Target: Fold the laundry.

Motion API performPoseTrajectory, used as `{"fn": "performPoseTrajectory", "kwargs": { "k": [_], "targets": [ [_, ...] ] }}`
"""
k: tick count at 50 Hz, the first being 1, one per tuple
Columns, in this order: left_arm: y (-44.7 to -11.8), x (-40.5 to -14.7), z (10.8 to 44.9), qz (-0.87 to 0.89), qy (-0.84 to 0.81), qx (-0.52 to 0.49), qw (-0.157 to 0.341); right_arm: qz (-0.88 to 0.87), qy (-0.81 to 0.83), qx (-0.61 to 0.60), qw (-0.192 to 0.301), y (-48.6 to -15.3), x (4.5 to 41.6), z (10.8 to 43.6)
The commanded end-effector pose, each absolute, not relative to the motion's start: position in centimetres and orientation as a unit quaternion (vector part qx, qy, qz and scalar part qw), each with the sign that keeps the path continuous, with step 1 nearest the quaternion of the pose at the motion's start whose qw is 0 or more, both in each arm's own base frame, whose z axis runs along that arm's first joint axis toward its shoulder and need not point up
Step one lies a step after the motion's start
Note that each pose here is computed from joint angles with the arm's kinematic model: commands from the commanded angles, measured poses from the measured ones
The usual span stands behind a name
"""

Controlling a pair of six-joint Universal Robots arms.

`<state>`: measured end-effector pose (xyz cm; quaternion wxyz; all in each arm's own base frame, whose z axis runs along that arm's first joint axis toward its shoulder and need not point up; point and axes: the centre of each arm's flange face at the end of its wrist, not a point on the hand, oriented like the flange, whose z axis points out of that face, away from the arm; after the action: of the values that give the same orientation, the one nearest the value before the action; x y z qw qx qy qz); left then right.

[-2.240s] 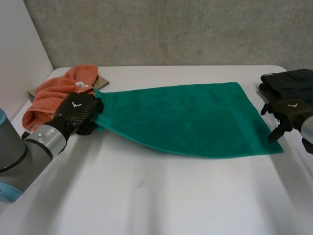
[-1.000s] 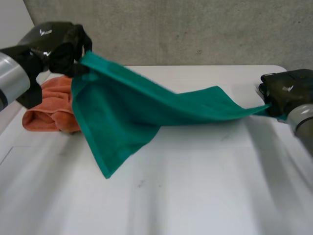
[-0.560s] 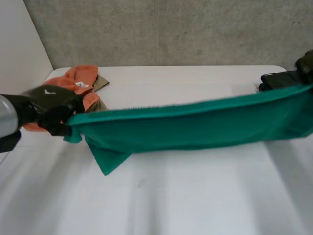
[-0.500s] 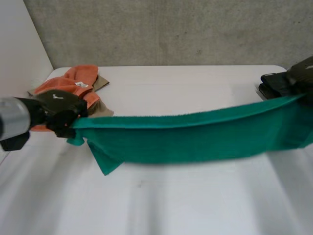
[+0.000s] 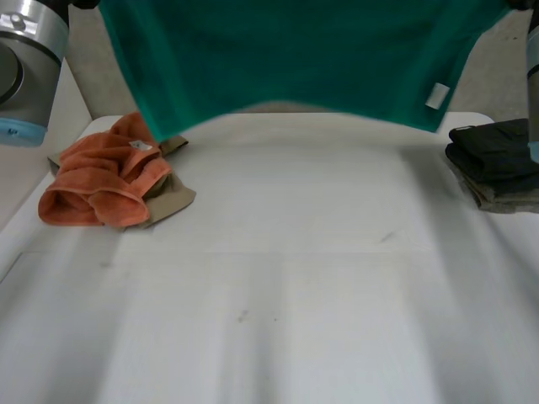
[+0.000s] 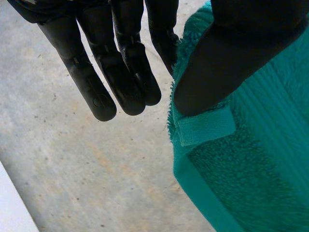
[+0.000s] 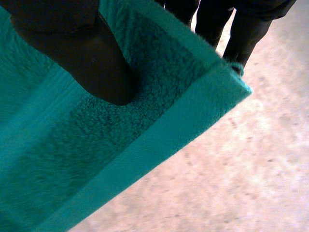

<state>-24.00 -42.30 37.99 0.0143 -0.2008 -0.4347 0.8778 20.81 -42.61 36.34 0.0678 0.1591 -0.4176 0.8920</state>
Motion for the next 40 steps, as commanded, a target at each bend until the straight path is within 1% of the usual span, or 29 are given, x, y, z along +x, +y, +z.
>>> {"fn": "performPoseTrajectory", "kwargs": {
  "k": [1,2,5,6,9,10,13,14,16,17,18,20,21,22,24,25,26,30,34,37,40],
  "targets": [
    [-42.1,-24.1,32.9,0.834,-0.501,-0.229,0.039,0.831,-0.514,0.210,0.037,-42.4,22.4,31.0],
    [-41.9,-24.2,31.2,0.819,-0.519,-0.240,0.046,0.821,-0.528,0.216,0.034,-42.4,22.5,30.1],
    [-41.6,-24.1,28.7,0.797,-0.546,-0.254,0.052,0.796,-0.559,0.231,0.031,-42.5,22.6,27.8],
    [-41.3,-24.0,26.7,0.779,-0.565,-0.265,0.058,0.776,-0.581,0.243,0.031,-42.4,22.6,26.3],
    [-40.4,-23.9,23.9,0.749,-0.595,-0.284,0.066,0.742,-0.616,0.263,0.033,-42.0,22.6,23.9],
    [-39.6,-23.7,21.9,0.726,-0.618,-0.294,0.069,0.718,-0.637,0.280,0.037,-41.5,22.5,22.5],
    [-38.1,-23.1,19.4,0.689,-0.652,-0.310,0.070,0.678,-0.667,0.306,0.045,-40.4,22.2,21.1],
    [-36.7,-22.6,18.2,0.659,-0.678,-0.318,0.070,0.650,-0.687,0.321,0.051,-39.4,21.6,20.4],
    [-34.9,-22.1,17.1,0.625,-0.705,-0.327,0.072,0.617,-0.707,0.340,0.062,-38.3,20.8,19.8],
    [-33.0,-21.3,16.4,0.588,-0.734,-0.331,0.072,0.600,-0.717,0.348,0.068,-37.7,20.3,19.7],
    [-31.9,-20.9,16.2,0.570,-0.748,-0.333,0.072,0.566,-0.735,0.365,0.076,-36.4,19.3,19.5],
    [-29.8,-20.1,15.9,0.532,-0.773,-0.338,0.071,0.532,-0.751,0.382,0.086,-35.0,18.4,19.5],
    [-27.7,-19.2,15.9,0.501,-0.791,-0.345,0.069,0.512,-0.759,0.392,0.089,-34.2,17.8,19.5],
    [-26.7,-18.9,16.0,0.485,-0.798,-0.351,0.069,0.469,-0.775,0.412,0.096,-32.4,16.8,19.4],
    [-24.7,-18.2,16.3,0.455,-0.809,-0.364,0.068,0.425,-0.788,0.435,0.100,-30.4,15.7,19.7],
    [-22.8,-17.6,16.7,0.428,-0.820,-0.374,0.070,0.406,-0.790,0.449,0.102,-29.5,15.3,19.8],
    [-21.7,-17.3,17.0,0.410,-0.826,-0.381,0.073,0.374,-0.790,0.473,0.110,-27.8,14.2,20.2],
    [-17.8,-16.6,18.3,0.344,-0.840,-0.410,0.087,0.371,-0.755,0.524,0.132,-25.8,13.2,21.2],
    [-16.2,-16.4,19.3,0.314,-0.839,-0.432,0.105,0.379,-0.751,0.527,0.124,-25.4,13.1,21.0],
    [-16.9,-16.6,19.5,0.337,-0.821,-0.449,0.107,0.377,-0.757,0.521,0.115,-25.8,13.1,20.3],
    [-18.1,-16.8,19.4,0.358,-0.808,-0.456,0.102,0.389,-0.757,0.513,0.111,-27.2,13.6,19.5]
  ]
}}
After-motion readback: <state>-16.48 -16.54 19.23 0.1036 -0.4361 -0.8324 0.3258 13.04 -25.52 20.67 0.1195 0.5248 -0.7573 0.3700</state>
